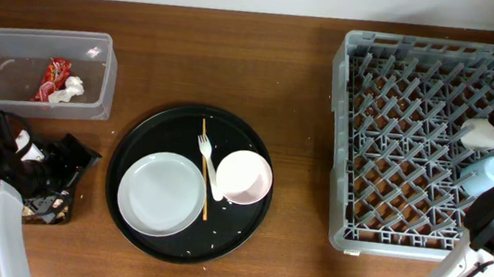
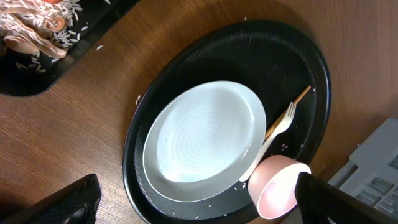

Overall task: Sort waste into correct bins and load items into the dishwasher rack
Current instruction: 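Lower the white cup upside down into the rack and release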

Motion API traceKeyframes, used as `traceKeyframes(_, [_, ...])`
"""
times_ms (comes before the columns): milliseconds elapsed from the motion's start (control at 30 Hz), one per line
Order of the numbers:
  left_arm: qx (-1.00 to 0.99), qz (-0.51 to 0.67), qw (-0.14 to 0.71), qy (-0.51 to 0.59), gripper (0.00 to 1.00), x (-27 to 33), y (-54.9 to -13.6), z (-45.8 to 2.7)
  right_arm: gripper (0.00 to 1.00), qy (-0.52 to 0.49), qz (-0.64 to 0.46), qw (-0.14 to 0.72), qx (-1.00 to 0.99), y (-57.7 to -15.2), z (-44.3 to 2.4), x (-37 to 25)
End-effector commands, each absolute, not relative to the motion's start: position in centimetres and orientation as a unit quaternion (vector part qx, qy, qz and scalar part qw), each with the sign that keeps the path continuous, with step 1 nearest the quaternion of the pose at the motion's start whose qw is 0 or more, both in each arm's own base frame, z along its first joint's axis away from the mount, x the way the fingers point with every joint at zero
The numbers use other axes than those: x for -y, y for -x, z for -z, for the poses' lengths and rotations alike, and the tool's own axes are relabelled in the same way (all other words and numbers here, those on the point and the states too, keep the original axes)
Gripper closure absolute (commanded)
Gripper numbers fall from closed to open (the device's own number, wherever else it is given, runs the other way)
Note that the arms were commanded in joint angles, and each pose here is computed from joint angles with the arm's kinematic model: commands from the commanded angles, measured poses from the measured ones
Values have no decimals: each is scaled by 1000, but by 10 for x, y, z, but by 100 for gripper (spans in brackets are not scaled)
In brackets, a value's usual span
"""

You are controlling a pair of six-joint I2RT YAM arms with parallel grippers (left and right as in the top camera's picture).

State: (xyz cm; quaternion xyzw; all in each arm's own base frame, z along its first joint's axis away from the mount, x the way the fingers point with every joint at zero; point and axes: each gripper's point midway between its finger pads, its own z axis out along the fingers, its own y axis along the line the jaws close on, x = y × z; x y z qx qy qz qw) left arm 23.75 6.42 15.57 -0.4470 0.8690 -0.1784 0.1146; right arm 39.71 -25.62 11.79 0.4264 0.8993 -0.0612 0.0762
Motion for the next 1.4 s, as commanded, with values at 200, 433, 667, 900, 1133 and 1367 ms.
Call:
traceKeyframes(200, [-868,181,114,449,1,-63,-238,-156,96,-384,49,114,-915,-423,-120,247])
traceKeyframes(433, [-868,181,114,449,1,-63,-238,-156,95,-352,41,122,-927,-439,-121,224])
traceKeyframes(667, [-868,181,114,449,1,-63,-238,-156,92,-368,103,153,-911,-429,-153,266])
traceKeyframes(900, [-868,181,114,449,1,-63,-238,-156,92,-375,86,111,-916,-425,-114,269])
traceKeyframes(1133, [-868,181,114,449,1,-63,-238,-156,92,-350,20,125,-928,-442,-112,247])
traceKeyframes(1367, [-868,181,114,449,1,-63,-238,-156,92,-289,-95,176,-936,-464,-162,209])
